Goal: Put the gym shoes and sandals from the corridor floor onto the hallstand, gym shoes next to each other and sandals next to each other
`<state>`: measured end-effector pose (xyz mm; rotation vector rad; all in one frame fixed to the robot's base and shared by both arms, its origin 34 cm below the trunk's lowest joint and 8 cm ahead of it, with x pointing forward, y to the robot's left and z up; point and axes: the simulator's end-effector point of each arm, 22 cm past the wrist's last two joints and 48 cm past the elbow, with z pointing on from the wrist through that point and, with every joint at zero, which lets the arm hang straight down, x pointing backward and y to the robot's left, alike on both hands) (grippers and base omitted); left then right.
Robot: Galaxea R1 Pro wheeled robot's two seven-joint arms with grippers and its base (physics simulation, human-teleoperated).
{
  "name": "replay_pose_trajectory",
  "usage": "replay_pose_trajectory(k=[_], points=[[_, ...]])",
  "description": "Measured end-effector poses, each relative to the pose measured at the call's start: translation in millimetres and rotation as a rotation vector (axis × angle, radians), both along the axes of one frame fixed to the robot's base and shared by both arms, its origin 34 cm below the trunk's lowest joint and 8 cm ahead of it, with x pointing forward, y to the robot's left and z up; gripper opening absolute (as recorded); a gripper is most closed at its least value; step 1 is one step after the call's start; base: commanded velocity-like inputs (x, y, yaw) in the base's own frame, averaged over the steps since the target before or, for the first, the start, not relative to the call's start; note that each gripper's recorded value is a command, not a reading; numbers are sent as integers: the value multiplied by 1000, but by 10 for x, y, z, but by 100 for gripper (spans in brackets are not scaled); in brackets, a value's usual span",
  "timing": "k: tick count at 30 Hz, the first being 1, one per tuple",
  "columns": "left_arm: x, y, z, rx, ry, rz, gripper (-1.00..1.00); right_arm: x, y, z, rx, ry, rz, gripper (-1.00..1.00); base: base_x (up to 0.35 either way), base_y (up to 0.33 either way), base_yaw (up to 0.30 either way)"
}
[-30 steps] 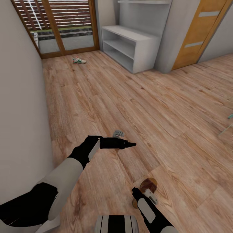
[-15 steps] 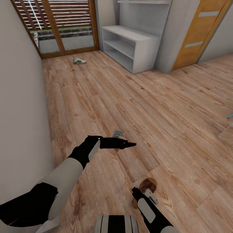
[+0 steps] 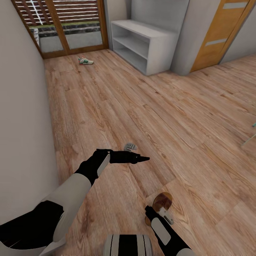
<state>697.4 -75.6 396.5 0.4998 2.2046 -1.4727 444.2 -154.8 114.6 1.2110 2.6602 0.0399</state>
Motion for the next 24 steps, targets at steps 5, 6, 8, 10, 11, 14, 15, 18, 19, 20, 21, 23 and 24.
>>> replay_pose_trajectory(k=[5,6,8,10,11,14,15,18,19,20,21,23,24], points=[[-3,0,-15,0,3,0,100,-10,0,-9,0,2,0,100,0,0,0],[-4,-1,-17,0,3,0,100,-11,0,-10,0,3,0,100,0,0,0],[-5,0,-18,0,4,0,100,-12,0,-11,0,3,0,100,0,0,0],[-5,0,-20,0,4,0,100,-13,0,-12,0,3,0,100,0,0,0],[-5,0,-22,0,5,0,100,-15,0,-13,0,4,0,100,0,0,0],[-12,0,-60,0,11,0,100,-38,0,-35,0,10,0,100,0,0,5],[-18,0,-92,0,16,0,100,-58,-1,-54,0,15,0,100,0,0,26],[-38,0,-191,0,31,0,100,-120,0,-112,0,30,0,100,0,0,44],[-40,0,-198,0,33,0,100,-125,0,-117,0,31,0,100,0,0,53],[-41,0,-205,0,34,0,100,-130,0,-121,0,33,0,100,0,0,47],[-42,0,-211,0,35,0,100,-135,0,-124,0,34,0,100,0,0,38],[-44,0,-220,0,37,0,100,-141,0,-129,0,35,0,100,0,0,27],[-45,0,-223,0,37,0,100,-143,0,-131,0,36,0,100,0,0,16]])
